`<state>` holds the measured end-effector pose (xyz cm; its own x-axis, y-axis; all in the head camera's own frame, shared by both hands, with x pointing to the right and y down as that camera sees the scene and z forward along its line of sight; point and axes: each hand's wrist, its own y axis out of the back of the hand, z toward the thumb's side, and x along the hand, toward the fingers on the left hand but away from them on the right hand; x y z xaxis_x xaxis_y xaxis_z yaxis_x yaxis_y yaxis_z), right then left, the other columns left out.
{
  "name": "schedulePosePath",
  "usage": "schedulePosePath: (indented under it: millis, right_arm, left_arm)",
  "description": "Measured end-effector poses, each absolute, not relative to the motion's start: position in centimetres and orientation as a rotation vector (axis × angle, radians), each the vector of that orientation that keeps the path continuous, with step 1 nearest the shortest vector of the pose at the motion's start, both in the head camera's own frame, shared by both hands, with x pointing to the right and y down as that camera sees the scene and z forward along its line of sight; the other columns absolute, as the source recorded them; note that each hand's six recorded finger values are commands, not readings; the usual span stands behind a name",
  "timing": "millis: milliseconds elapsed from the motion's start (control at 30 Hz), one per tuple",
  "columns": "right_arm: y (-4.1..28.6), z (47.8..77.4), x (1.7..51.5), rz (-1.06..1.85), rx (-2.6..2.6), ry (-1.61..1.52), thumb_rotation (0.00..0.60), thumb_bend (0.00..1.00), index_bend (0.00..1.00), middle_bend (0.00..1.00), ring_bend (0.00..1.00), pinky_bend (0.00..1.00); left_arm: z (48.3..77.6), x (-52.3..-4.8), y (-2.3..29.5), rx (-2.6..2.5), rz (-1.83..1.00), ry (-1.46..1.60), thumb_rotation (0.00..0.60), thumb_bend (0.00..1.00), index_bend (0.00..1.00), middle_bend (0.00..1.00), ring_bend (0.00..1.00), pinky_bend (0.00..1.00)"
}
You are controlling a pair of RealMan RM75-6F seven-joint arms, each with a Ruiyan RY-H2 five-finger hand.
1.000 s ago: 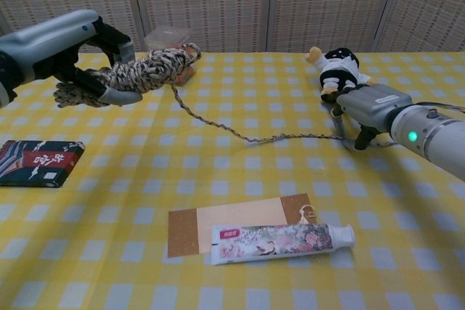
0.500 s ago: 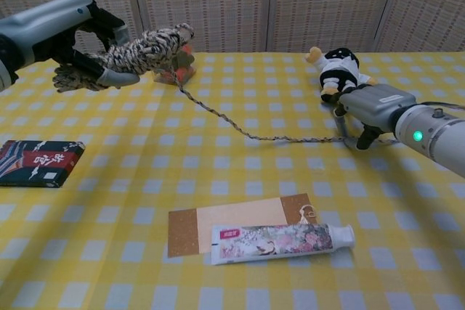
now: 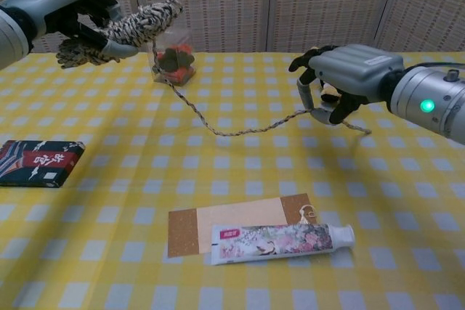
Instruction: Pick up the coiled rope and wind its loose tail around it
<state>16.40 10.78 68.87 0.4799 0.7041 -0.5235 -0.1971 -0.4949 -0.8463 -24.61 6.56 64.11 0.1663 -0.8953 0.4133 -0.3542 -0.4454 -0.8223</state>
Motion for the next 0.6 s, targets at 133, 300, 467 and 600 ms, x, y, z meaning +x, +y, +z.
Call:
schedulePosePath:
  millis: [133,300,467,600]
  right_arm:
    - [10.8,65.5,13.4,1.037,-1.779,-0.418,0.6,0.4,0.55,0.11,0.0,0.0]
    - [9.6,61.1,9.3,0.884,-1.776,-0.444,0.6,0.4,0.55,0.11,0.0,0.0]
    - [7.8,58.5,6.1,0.812,-1.756,-0.483,0.6,0.4,0.55,0.11,0.0,0.0]
    - [6.9,57.6,4.1,0.794,-1.738,-0.489,0.6,0.4,0.55,0.11,0.0,0.0]
  left_arm:
    - [64.5,-24.1,5.9,-1.859,-1.306,1.187,0.519,0.2,0.74,0.6,0.42,0.0]
    - [65.0,-23.2,5.4,-1.836,-1.356,1.188,0.522,0.2,0.74,0.6,0.42,0.0]
    - [65.5,-21.6,5.9,-1.843,-1.376,1.171,0.522,0.2,0.74,0.6,0.42,0.0]
    - [65.5,-20.3,6.5,-1.862,-1.357,1.163,0.521,0.2,0.74,0.6,0.42,0.0]
